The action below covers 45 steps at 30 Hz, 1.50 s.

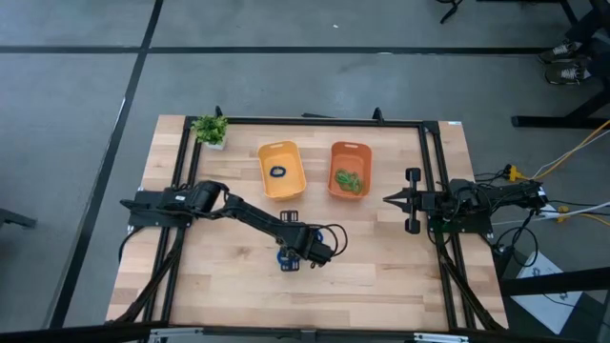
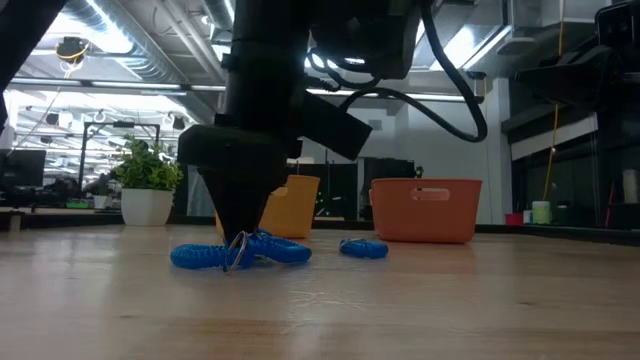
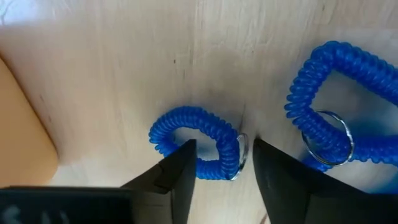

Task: Sort spring keychains
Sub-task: Put the blue spring keychain into the yellow bin

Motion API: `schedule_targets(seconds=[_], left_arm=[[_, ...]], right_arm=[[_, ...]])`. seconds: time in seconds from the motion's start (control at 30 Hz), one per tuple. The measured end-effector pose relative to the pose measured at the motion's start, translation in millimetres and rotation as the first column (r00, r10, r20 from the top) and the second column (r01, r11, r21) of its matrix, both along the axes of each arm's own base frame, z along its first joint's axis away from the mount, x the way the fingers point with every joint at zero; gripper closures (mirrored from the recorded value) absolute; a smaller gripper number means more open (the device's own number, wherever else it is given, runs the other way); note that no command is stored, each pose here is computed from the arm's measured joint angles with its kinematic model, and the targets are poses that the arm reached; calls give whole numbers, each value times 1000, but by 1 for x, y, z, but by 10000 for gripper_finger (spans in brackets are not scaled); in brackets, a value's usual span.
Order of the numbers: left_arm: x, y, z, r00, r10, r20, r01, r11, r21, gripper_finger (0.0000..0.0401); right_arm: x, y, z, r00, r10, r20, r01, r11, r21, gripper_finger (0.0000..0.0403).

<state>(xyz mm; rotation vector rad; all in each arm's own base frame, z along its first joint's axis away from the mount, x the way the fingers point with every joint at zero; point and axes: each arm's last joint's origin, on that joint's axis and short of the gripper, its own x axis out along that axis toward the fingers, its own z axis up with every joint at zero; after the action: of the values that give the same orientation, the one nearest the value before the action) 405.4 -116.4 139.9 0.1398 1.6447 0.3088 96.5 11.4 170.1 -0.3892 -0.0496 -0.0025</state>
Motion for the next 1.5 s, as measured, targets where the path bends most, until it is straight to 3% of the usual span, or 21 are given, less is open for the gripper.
schedule_targets(seconds=[0.3, 0.43, 0.77, 0.87, 1.0, 1.33, 1.5], left_arm=[[0, -1, -1, 1000, 13, -5, -13, 999, -32, 351], [0, -2, -2, 1000, 14, -8, -14, 999, -38, 378], [2, -2, 2, 997, 71, 9, -71, 997, -26, 365], [5, 3, 7, 991, 132, 33, -134, 990, 45, 375], [11, 1, 31, 975, 187, 118, -197, 977, 80, 379], [29, -7, 83, 939, 217, 266, -212, 976, -49, 379], [36, -6, 116, 897, 203, 393, -207, 978, -33, 379]], right_arm=[[0, 0, 0, 1000, 0, 0, 0, 1000, 0, 387], [0, 0, 0, 1000, 0, 0, 0, 1000, 0, 387], [0, 0, 0, 1000, 0, 0, 0, 1000, 0, 387], [0, 0, 0, 1000, 0, 0, 0, 1000, 0, 387], [0, 0, 0, 1000, 0, 0, 0, 1000, 0, 387], [0, 0, 0, 1000, 0, 0, 0, 1000, 0, 387], [0, 0, 0, 1000, 0, 0, 0, 1000, 0, 387]])
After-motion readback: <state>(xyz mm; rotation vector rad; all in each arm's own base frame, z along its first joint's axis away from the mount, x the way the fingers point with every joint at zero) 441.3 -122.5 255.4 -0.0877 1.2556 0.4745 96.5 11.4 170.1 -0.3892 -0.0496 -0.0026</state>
